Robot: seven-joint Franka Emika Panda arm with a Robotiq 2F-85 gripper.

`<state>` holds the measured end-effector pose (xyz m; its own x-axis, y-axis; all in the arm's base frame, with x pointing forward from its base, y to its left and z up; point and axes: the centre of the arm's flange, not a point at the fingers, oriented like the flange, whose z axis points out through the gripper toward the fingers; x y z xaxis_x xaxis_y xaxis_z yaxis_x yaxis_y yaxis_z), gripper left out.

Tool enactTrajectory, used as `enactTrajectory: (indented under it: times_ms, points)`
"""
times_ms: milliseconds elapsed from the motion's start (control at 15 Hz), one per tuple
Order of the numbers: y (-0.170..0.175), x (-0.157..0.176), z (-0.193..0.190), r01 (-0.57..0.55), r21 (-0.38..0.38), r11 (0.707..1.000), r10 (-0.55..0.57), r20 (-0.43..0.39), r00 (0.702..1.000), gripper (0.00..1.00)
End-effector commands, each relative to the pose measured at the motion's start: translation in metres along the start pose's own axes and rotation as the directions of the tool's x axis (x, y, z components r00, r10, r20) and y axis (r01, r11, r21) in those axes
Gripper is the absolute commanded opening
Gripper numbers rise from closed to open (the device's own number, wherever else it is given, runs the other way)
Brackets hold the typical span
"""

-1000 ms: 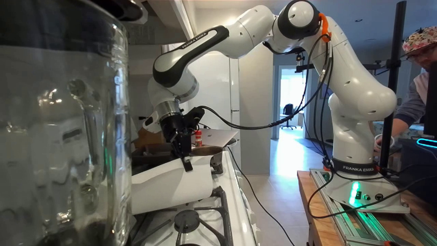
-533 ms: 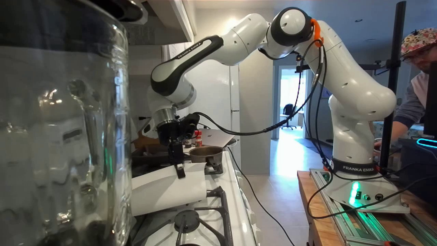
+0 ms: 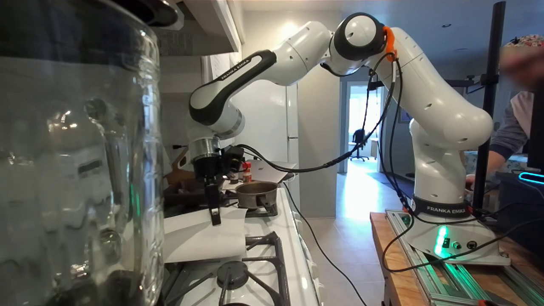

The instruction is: Fold the paper towel in half

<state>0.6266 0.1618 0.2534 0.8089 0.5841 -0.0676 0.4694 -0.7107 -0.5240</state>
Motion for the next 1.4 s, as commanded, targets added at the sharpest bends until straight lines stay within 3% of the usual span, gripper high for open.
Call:
enactTrajectory:
  times_ms: [0, 67, 133, 200, 533, 867, 1000, 1333]
  points:
    - [0.009, 0.007, -0.004, -0.070, -0.085, 0.994, 0.071, 0.015, 0.997, 0.00]
    - [0.011, 0.006, -0.004, -0.085, -0.105, 0.991, 0.088, 0.025, 0.996, 0.00]
    - [0.014, 0.005, -0.005, -0.097, -0.124, 0.987, 0.101, 0.028, 0.994, 0.07]
    - [0.016, 0.004, -0.006, -0.112, -0.139, 0.984, 0.118, 0.030, 0.993, 0.28]
    - [0.016, 0.004, -0.015, -0.150, -0.272, 0.950, 0.154, -0.007, 0.988, 0.61]
    - [-0.003, 0.012, -0.034, -0.149, -0.423, 0.894, 0.122, -0.090, 0.988, 0.95]
    - [-0.019, 0.015, -0.042, -0.134, -0.481, 0.867, 0.084, -0.125, 0.989, 1.00]
    - [-0.060, 0.029, -0.034, -0.104, -0.495, 0.863, 0.023, -0.166, 0.986, 1.00]
